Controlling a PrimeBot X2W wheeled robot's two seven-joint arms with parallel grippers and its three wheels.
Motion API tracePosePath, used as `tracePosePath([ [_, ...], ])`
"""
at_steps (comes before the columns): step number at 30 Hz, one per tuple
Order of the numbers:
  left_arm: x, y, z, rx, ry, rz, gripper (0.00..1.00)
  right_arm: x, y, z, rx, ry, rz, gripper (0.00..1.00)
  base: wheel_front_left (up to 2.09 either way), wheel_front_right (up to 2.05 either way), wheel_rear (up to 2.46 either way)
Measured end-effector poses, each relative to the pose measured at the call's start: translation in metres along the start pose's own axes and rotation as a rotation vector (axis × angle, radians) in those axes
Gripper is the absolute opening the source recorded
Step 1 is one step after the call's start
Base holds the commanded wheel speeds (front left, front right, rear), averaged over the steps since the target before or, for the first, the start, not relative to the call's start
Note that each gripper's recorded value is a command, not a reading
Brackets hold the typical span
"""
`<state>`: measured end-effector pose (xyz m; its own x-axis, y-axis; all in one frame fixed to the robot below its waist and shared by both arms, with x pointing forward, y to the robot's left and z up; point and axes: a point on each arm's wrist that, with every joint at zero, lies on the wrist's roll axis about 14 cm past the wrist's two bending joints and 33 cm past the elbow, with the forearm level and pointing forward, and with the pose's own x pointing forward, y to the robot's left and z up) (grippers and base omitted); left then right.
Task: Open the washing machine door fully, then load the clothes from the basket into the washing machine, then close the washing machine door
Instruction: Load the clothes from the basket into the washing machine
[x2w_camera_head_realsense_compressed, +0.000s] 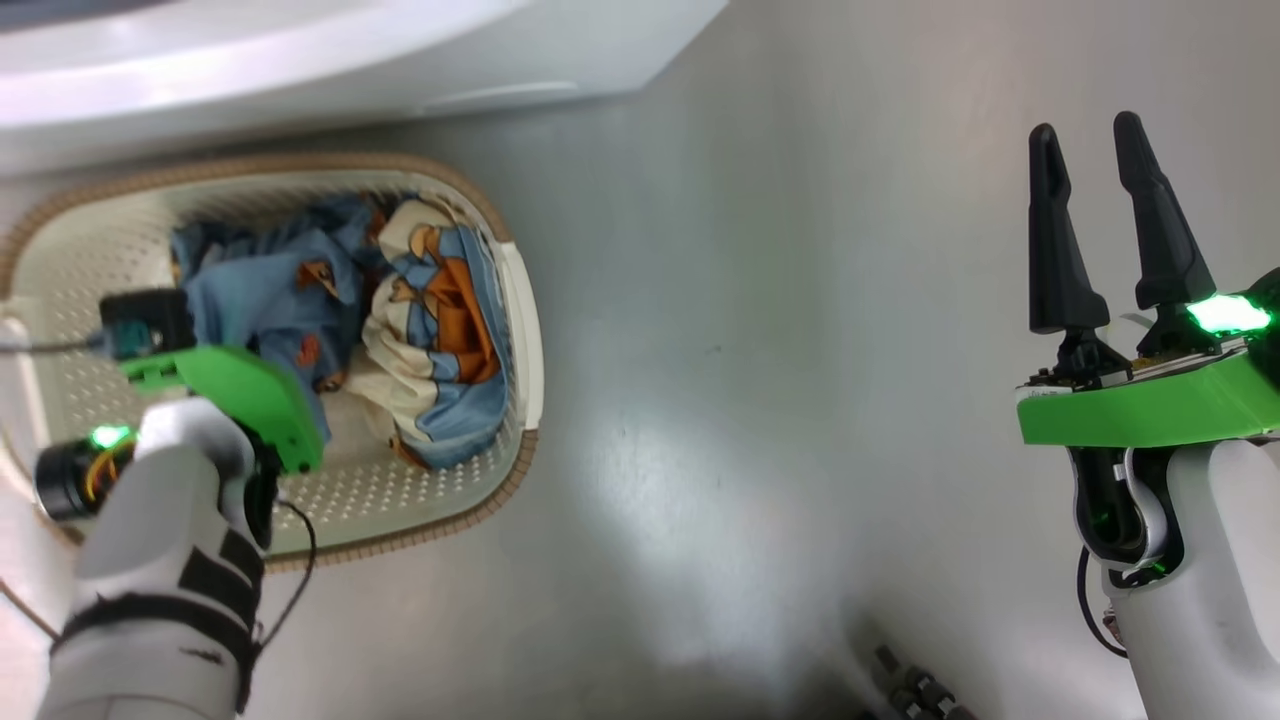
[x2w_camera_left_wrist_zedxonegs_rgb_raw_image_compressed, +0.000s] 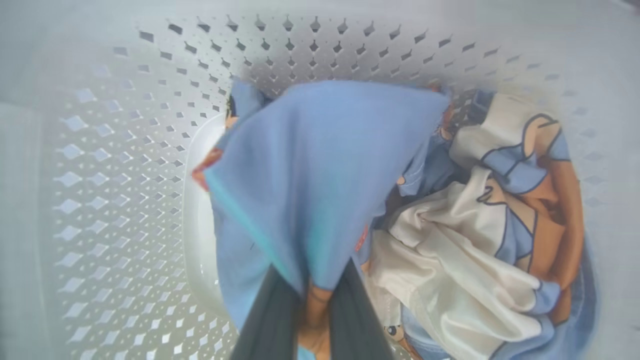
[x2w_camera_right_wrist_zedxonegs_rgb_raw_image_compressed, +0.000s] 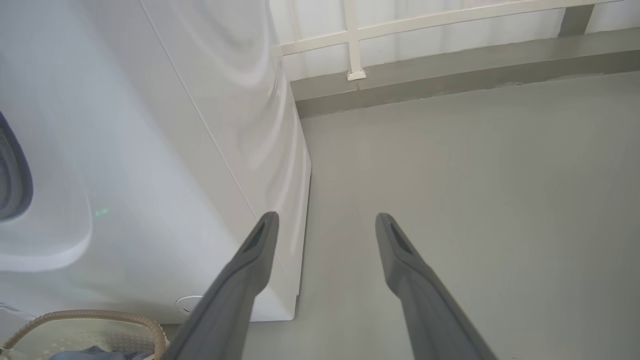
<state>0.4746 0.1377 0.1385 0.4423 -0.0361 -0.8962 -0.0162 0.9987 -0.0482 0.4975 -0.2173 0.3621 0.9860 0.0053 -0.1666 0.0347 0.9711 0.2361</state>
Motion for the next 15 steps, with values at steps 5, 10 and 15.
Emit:
tracePosePath([
  [5, -0.022, 0.0, 0.01, -0.03, -0.096, -0.019, 0.0, -0.004, 0.01, 0.02, 0.006, -0.041, 0.021, 1.0, 0.0, 0.0, 0.0],
  [10, -0.049, -0.002, 0.021, -0.054, -0.2, -0.041, 0.0, -0.017, 0.016, 0.035, 0.009, -0.061, 0.031, 1.0, 0.0, 0.0, 0.0],
  [15, -0.079, -0.002, 0.027, -0.063, -0.279, -0.064, 0.0, -0.035, 0.02, 0.047, 0.004, -0.071, 0.038, 1.0, 0.0, 0.0, 0.0],
])
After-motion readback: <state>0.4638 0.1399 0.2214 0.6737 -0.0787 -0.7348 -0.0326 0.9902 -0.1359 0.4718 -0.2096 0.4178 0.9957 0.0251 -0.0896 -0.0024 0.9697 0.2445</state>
